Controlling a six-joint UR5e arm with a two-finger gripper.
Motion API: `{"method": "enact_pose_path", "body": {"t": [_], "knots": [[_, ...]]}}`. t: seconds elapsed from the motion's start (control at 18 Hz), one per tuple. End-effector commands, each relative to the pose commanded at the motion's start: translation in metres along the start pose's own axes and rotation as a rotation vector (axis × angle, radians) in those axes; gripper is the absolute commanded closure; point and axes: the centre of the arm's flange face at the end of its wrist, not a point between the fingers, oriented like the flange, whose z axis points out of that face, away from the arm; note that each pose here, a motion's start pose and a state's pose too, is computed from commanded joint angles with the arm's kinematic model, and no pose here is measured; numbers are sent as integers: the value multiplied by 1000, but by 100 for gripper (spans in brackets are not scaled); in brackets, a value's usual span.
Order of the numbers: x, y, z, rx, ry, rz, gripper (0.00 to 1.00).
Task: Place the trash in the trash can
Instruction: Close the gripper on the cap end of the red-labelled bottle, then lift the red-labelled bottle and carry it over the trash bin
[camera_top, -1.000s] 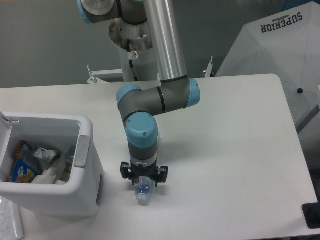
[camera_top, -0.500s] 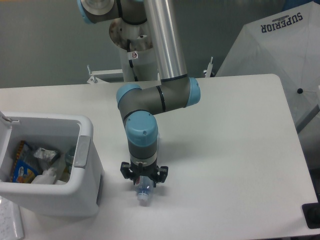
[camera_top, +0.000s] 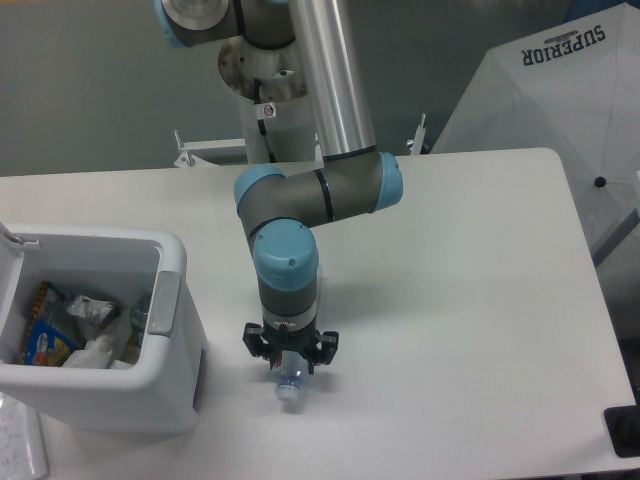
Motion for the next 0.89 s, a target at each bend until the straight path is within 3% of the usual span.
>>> {"method": "enact_pose_path", "body": {"t": [0.39,0.67,0.89], "knots": [[-12,-10,-15,34,-19,7,37],[-62,-51,-112,221,-106,-57,37],[-92,-84,-186,375,-148,-197,37]]}}
